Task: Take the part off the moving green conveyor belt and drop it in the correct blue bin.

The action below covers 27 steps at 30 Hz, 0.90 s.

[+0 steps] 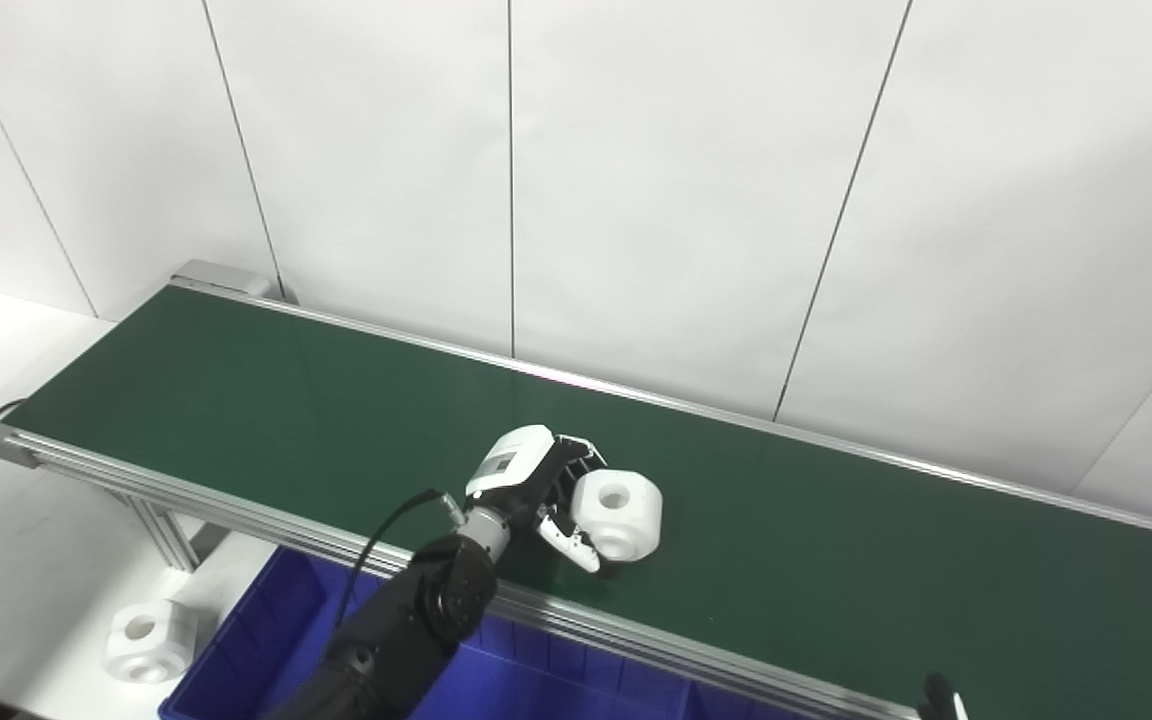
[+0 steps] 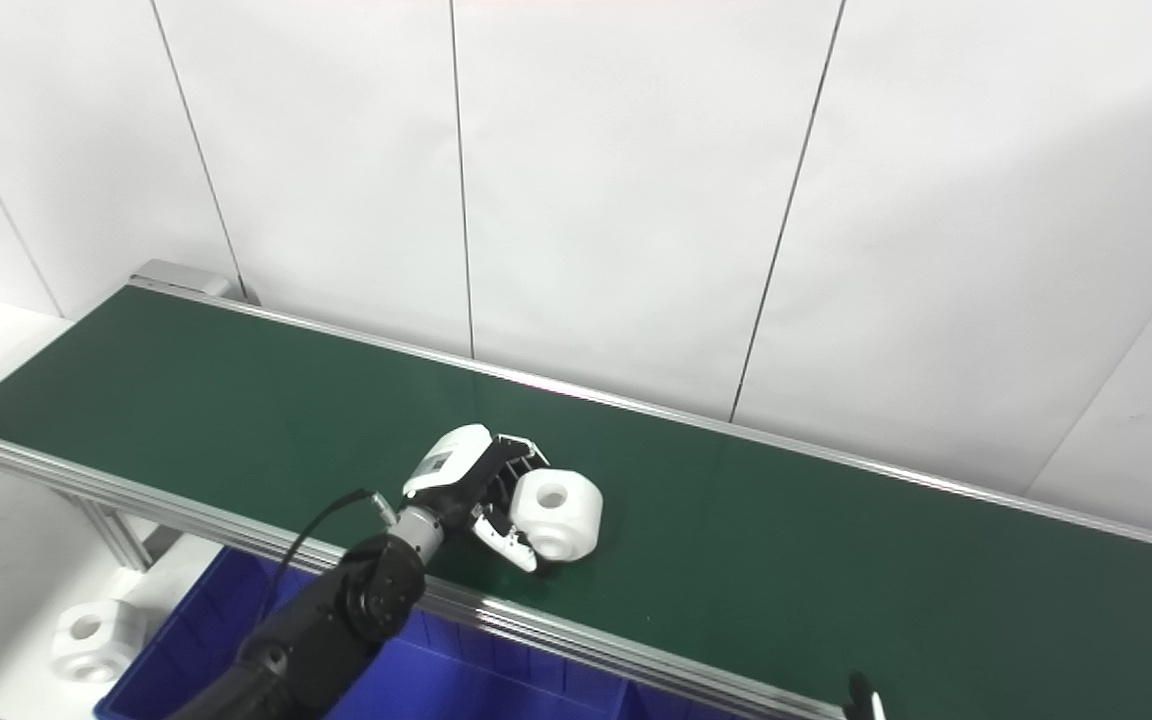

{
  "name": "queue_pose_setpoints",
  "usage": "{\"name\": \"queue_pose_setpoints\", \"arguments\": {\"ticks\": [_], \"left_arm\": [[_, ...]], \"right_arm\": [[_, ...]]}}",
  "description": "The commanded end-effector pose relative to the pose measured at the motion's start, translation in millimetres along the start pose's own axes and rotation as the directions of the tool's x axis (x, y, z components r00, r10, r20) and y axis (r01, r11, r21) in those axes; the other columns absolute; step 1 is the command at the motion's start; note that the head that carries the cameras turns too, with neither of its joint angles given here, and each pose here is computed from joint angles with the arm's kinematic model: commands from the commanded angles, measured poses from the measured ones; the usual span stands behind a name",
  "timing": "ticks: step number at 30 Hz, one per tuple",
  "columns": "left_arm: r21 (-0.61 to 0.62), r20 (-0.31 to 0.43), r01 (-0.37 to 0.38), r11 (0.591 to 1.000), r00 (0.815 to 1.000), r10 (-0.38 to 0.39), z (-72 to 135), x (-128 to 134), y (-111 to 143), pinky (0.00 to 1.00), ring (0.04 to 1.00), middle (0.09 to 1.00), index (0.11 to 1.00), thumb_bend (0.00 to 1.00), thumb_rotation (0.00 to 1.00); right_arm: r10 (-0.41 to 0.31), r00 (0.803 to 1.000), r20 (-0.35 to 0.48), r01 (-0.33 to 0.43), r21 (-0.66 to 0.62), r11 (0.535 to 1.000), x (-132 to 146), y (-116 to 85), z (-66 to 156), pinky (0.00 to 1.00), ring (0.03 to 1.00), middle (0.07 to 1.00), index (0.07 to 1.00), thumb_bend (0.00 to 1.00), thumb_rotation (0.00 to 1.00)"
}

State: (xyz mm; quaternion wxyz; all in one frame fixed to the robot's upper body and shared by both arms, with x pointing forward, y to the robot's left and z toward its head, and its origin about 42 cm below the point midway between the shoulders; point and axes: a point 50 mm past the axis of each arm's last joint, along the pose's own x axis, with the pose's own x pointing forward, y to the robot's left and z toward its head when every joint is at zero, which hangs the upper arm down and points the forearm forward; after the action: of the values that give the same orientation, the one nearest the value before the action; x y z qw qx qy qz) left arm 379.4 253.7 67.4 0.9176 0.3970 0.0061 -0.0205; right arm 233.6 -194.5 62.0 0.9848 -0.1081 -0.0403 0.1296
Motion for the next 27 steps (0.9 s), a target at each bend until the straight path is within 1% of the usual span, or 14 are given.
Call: {"name": "queue_pose_setpoints", "arguments": {"ticks": [1, 3, 9, 12, 14, 16, 19, 20, 22, 23, 24, 25, 26, 27], "left_arm": [[-0.036, 0.03, 0.053, 0.998, 0.998, -0.052, 7.4, -4.2, -17.9, 0.47, 0.528, 0.532, 0.464, 0.52, 0.0], [-0.02, 0.039, 0.055, 0.998, 0.998, -0.054, 6.7, -4.3, -18.0, 0.46, 0.518, 0.532, 0.464, 0.52, 0.0], [0.002, 0.04, 0.044, 0.999, 0.998, -0.044, 7.0, -2.2, -5.7, 0.5, 0.55, 0.534, 0.465, 0.52, 0.0], [0.045, 0.088, 0.034, 0.998, 0.995, -0.038, 8.9, -1.4, 8.4, 0.47, 0.523, 0.526, 0.468, 0.52, 0.0], [0.082, 0.131, 0.027, 0.996, 0.991, -0.038, 12.3, -3.5, 23.6, 0.46, 0.511, 0.52, 0.469, 0.52, 0.0], [0.125, 0.179, 0.034, 0.992, 0.982, -0.056, 18.0, -9.2, 41.0, 0.43, 0.493, 0.512, 0.474, 0.52, 0.0], [0.218, 0.273, 0.05, 0.975, 0.956, -0.11, 25.6, -28.2, 72.3, 0.43, 0.479, 0.497, 0.48, 0.52, 0.0], [0.252, 0.289, 0.05, 0.967, 0.949, -0.125, 27.9, -35.7, 81.2, 0.43, 0.473, 0.493, 0.481, 0.52, 0.0], [0.289, 0.298, 0.047, 0.956, 0.945, -0.137, 30.2, -47.6, 94.6, 0.44, 0.472, 0.492, 0.48, 0.52, 0.0], [0.304, 0.292, 0.051, 0.951, 0.945, -0.145, 27.9, -57.2, 103.5, 0.4, 0.428, 0.453, 0.49, 0.52, 0.0], [0.319, 0.281, 0.058, 0.946, 0.948, -0.153, 23.5, -67.3, 113.3, 0.4, 0.426, 0.448, 0.495, 0.52, 0.0], [0.326, 0.268, 0.067, 0.943, 0.95, -0.159, 16.5, -77.5, 122.1, 0.42, 0.455, 0.482, 0.48, 0.52, 0.0], [0.326, 0.238, 0.083, 0.942, 0.957, -0.167, 10.0, -85.7, 129.6, 0.44, 0.471, 0.497, 0.472, 0.52, 0.0], [0.328, 0.191, 0.109, 0.938, 0.965, -0.179, 2.2, -94.9, 136.7, 0.46, 0.505, 0.515, 0.462, 0.52, 0.0]], "right_arm": [[-0.021, 0.999, 0.05, 0.021, -0.004, 1.0, 4.7, 1.3, 12.1, 0.99, 0.981, 0.993, 0.995, 0.88, 1.0], [-0.023, 0.998, 0.055, 0.024, -0.007, 1.0, 5.2, 1.9, 12.2, 0.99, 0.975, 0.989, 0.992, 0.87, 1.0], [-0.023, 0.998, 0.054, 0.023, 0.0, 1.0, 5.9, 2.3, 10.7, 0.97, 0.971, 0.988, 0.991, 0.85, 1.0], [-0.02, 0.998, 0.056, 0.02, 0.005, 1.0, 7.3, 2.3, 11.2, 0.97, 0.973, 0.99, 0.992, 0.84, 1.0], [-0.017, 0.998, 0.053, 0.016, 0.007, 1.0, 8.4, 1.9, 12.7, 0.97, 0.976, 0.993, 0.995, 0.84, 1.0], [-0.017, 0.999, 0.052, 0.016, 0.008, 1.0, 9.6, 0.8, 13.6, 0.98, 0.975, 0.993, 0.994, 0.83, 1.0], [-0.022, 0.998, 0.052, 0.021, 0.018, 1.0, 12.0, -1.5, 18.6, 0.98, 0.977, 0.993, 0.993, 0.82, 1.0], [-0.023, 0.998, 0.055, 0.022, 0.019, 1.0, 12.9, -2.4, 20.8, 0.98, 0.977, 0.992, 0.992, 0.82, 1.0], [-0.023, 0.998, 0.058, 0.022, 0.02, 1.0, 14.9, -4.5, 25.2, 0.98, 0.979, 0.992, 0.992, 0.81, 1.0], [-0.022, 0.998, 0.06, 0.021, 0.023, 1.0, 16.3, -5.7, 27.6, 0.98, 0.98, 0.992, 0.993, 0.82, 1.0], [-0.022, 0.998, 0.063, 0.02, 0.022, 1.0, 19.0, -8.1, 30.2, 0.98, 0.982, 0.994, 0.995, 0.83, 1.0], [-0.02, 0.998, 0.065, 0.019, 0.021, 1.0, 21.1, -9.7, 32.4, 0.98, 0.983, 0.995, 0.998, 0.83, 1.0], [-0.018, 0.997, 0.068, 0.016, 0.019, 1.0, 23.8, -12.3, 34.7, 0.97, 0.984, 0.995, 0.999, 0.82, 1.0], [-0.015, 0.997, 0.07, 0.014, 0.015, 1.0, 26.1, -13.7, 36.6, 0.97, 0.984, 0.996, 1.0, 0.82, 1.0]]}}
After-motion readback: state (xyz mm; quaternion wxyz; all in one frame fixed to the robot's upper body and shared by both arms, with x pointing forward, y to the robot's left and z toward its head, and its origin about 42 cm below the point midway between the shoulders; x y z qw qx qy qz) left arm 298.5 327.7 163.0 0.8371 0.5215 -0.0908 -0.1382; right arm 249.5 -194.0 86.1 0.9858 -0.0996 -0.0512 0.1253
